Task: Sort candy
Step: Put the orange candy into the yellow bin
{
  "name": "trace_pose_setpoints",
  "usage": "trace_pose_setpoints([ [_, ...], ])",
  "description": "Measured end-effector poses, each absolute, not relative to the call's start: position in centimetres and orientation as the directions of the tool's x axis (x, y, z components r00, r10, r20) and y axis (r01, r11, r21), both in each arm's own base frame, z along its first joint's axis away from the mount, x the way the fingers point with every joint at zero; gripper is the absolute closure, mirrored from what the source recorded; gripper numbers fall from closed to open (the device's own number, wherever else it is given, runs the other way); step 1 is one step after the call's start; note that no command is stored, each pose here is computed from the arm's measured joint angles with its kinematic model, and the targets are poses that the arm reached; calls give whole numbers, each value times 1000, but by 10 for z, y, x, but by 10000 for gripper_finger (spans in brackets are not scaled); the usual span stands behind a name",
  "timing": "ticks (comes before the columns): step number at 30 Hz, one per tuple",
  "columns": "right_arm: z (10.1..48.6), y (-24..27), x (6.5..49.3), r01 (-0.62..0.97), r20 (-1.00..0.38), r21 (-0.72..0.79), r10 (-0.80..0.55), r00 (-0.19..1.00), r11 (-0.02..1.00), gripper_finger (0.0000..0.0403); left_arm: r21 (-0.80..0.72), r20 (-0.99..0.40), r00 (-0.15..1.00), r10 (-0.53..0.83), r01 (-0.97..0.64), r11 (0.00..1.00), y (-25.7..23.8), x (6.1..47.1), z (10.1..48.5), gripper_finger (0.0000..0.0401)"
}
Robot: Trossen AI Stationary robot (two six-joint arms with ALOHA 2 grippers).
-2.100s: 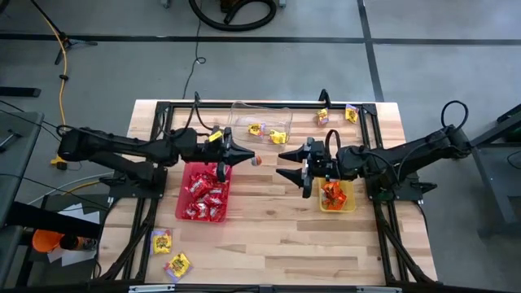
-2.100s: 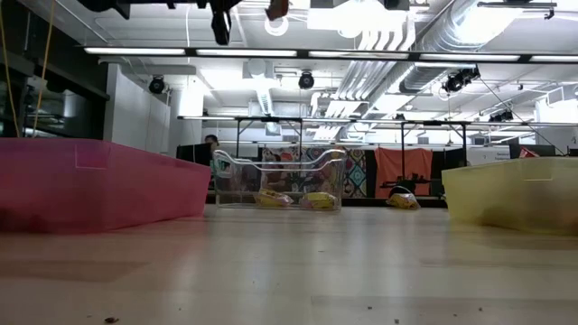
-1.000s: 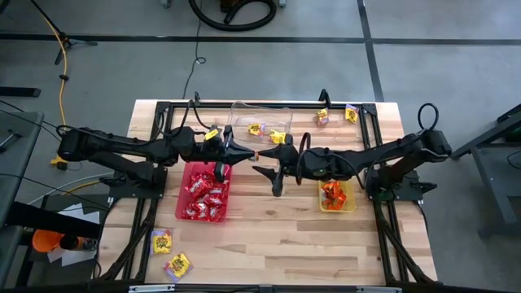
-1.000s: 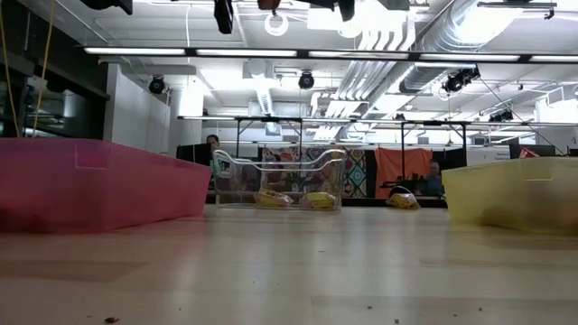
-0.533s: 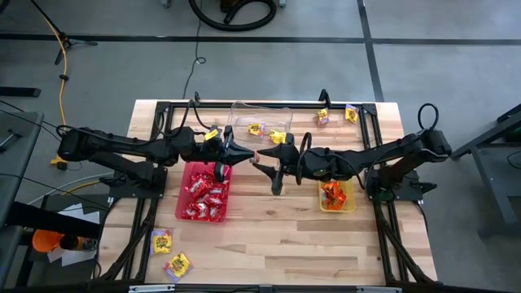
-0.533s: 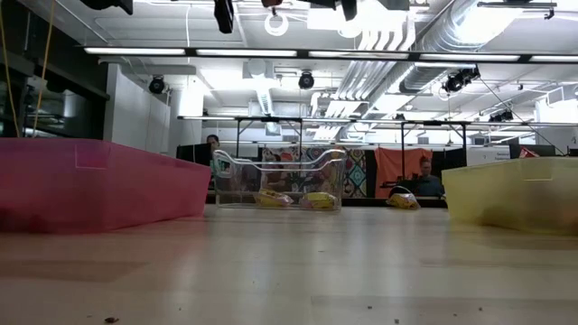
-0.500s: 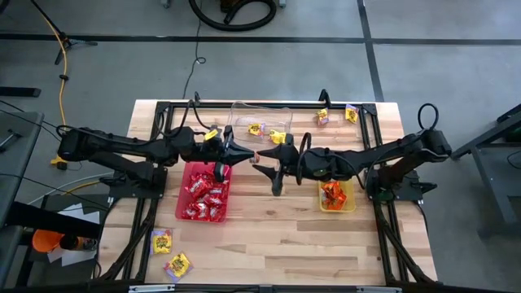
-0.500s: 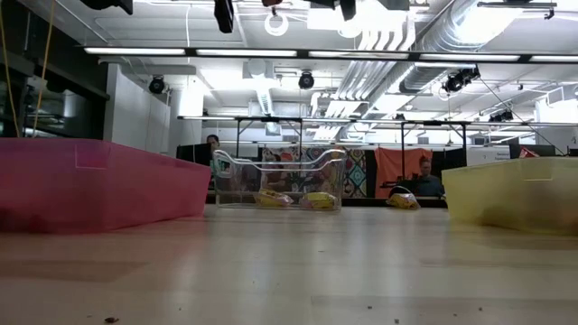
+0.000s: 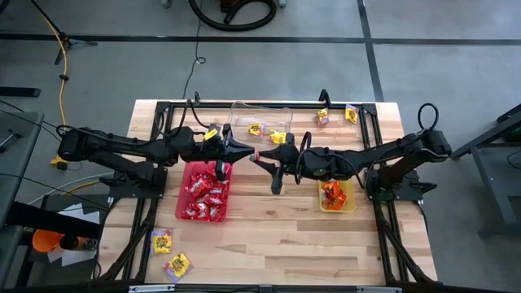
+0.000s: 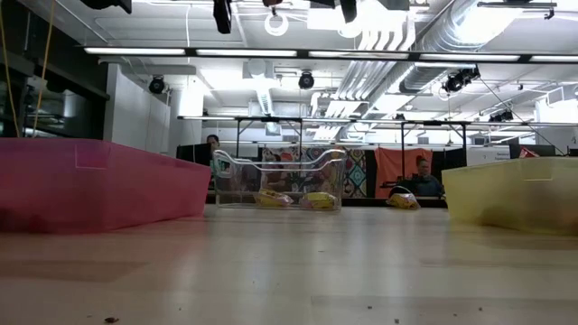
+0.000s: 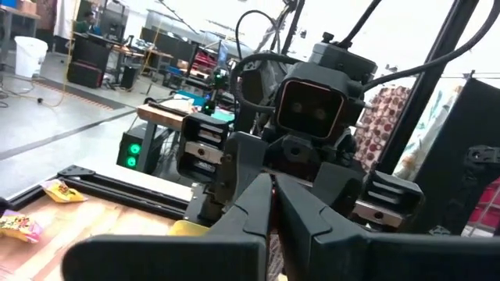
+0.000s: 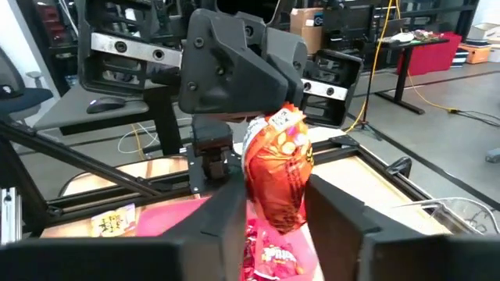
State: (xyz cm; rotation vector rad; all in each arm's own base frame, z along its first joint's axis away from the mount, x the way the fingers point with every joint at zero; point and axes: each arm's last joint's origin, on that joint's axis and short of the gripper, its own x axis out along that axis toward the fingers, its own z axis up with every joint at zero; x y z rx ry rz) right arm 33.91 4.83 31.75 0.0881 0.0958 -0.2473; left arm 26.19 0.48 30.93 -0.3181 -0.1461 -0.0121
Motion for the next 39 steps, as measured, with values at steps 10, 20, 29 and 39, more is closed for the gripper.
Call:
trace_pose_setpoints([
  [10,317,48,339,247,-106,75,-239,965,966,395,-323,141,990,14,33,946,5,262,309,332],
  [20,334,41,306,311,-206,25,-299,932,950,399,-336,48,998,44,-25,941,12,232,320,241],
  [29,332,40,230,413,-565,85,-298,769,907,401,-357,-155,985,73,-124,926,15,195,316,222],
  [39,296,77,160,636,-782,-7,-401,477,771,402,-393,-239,968,73,-166,904,16,201,305,222],
])
